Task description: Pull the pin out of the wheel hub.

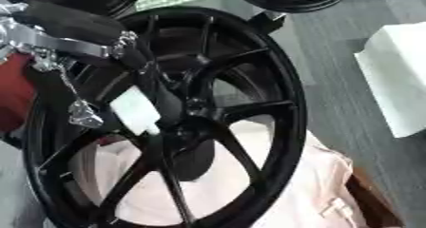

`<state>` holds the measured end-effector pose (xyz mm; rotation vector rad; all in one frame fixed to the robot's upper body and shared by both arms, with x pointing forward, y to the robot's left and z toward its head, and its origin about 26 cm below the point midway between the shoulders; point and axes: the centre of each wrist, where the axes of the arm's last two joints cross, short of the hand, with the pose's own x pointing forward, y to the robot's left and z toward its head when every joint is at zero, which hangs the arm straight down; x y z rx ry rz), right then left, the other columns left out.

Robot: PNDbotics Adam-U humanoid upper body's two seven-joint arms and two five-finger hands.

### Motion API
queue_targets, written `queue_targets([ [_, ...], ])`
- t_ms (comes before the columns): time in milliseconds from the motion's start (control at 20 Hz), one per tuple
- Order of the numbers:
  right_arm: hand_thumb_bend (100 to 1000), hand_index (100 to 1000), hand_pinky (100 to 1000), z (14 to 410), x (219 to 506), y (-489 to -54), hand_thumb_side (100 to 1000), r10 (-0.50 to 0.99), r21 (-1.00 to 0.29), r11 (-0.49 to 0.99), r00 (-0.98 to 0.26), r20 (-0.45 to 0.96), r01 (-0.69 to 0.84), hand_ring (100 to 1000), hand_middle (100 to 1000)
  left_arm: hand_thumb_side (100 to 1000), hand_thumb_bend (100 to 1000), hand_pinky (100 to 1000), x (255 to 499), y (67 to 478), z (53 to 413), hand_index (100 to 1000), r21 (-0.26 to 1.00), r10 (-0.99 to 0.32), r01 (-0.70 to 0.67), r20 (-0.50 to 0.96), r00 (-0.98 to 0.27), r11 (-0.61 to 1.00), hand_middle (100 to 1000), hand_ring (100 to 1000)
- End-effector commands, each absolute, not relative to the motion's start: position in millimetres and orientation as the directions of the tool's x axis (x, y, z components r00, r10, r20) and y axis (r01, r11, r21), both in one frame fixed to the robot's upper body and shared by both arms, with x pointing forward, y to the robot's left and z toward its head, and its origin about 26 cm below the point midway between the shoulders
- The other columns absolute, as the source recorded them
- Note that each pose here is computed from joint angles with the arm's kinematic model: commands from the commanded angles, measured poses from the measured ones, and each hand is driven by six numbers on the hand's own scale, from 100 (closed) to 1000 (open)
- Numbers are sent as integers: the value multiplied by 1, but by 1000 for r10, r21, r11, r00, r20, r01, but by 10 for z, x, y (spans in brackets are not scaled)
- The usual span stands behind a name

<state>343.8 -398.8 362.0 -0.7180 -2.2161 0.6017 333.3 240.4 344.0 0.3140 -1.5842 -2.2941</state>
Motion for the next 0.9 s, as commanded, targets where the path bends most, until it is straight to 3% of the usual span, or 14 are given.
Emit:
queue_targets([
  [50,100,727,846,3736,3375,-4036,544,656,-593,730,-592,467,341,705,653,100,100,690,3279,2437,3621,439,925,-341,84,-52,-939,-371,403,522],
  [350,100,728,846,3725,3370,-4063,549,655,-584,734,-590,473,347,704,652,100,100,676,3209,2473,3853,404,965,-349,19,-75,-934,-260,373,501],
  [600,100,728,845,3717,3362,-4091,549,657,-579,734,-586,475,354,704,652,100,100,671,3167,2605,4130,399,996,-378,-69,-86,-922,-59,372,496],
  [900,100,728,845,3704,3338,-4152,547,668,-578,728,-571,477,370,704,653,100,100,670,3263,3307,4355,406,967,-603,-160,-9,-798,199,381,500],
])
